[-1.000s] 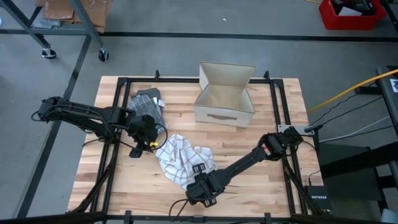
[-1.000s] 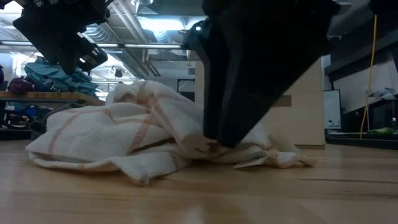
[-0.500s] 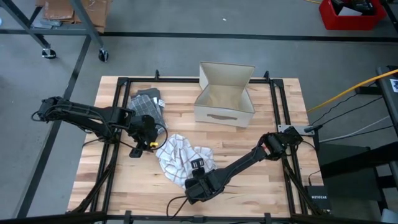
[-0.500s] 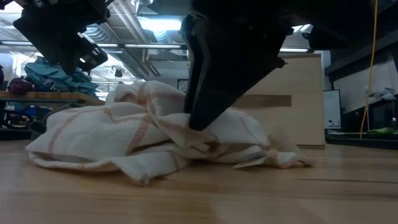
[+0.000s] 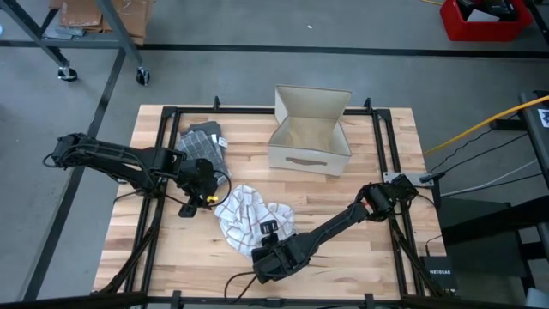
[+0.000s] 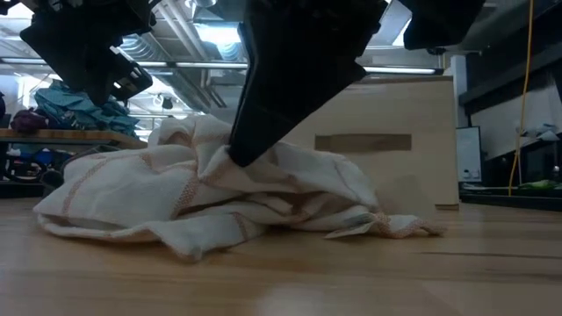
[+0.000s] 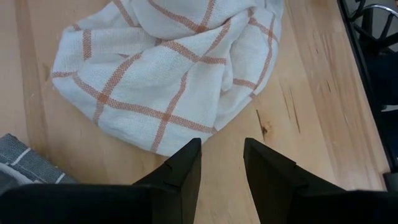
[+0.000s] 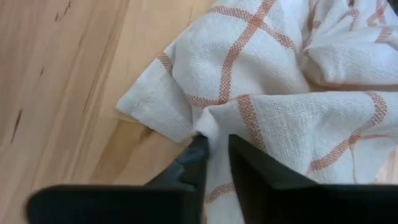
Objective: Fold towel
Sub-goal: Fold the white towel
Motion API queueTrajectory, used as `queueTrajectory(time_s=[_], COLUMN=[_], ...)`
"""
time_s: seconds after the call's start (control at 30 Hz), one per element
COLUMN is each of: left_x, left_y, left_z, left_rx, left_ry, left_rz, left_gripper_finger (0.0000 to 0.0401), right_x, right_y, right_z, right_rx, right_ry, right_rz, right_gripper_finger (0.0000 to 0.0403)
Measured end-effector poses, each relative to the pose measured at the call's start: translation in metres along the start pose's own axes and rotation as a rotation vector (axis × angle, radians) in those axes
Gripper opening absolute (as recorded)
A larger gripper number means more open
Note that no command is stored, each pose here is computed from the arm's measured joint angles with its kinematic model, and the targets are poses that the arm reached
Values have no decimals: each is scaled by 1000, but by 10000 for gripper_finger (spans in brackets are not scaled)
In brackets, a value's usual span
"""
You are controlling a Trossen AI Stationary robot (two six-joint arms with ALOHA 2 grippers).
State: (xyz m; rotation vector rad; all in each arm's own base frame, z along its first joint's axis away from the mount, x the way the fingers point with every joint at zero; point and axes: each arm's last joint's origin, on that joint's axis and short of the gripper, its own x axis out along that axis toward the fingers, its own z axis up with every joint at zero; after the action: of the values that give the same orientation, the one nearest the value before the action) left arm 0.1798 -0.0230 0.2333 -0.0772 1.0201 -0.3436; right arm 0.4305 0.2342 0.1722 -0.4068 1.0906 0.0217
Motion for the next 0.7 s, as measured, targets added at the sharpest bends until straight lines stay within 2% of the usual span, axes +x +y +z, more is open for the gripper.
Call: queueTrajectory(time_s=[0.13, 0.23, 0.43, 0.57, 0.7], left_x=[0, 0, 0, 0, 0], left_y=[0, 0, 0, 0, 0], left_z=[0, 0, 0, 0, 1], left_rx=[0, 0, 0, 0, 4], left_ry=[0, 0, 0, -1, -15], left_rz=[1, 1, 4, 5, 5], left_gripper_finger=[114, 114, 114, 114, 114], right_x=[0, 1, 3, 2, -5], right_y=[0, -1, -14, -30, -48], right_z=[0, 0, 2, 6, 14], right_rx=[1, 37, 341, 592, 721], right_ry=[3, 11, 30, 21, 2], right_rz=[22, 67, 62, 25, 0], right_gripper_finger=[14, 13, 5, 3, 3])
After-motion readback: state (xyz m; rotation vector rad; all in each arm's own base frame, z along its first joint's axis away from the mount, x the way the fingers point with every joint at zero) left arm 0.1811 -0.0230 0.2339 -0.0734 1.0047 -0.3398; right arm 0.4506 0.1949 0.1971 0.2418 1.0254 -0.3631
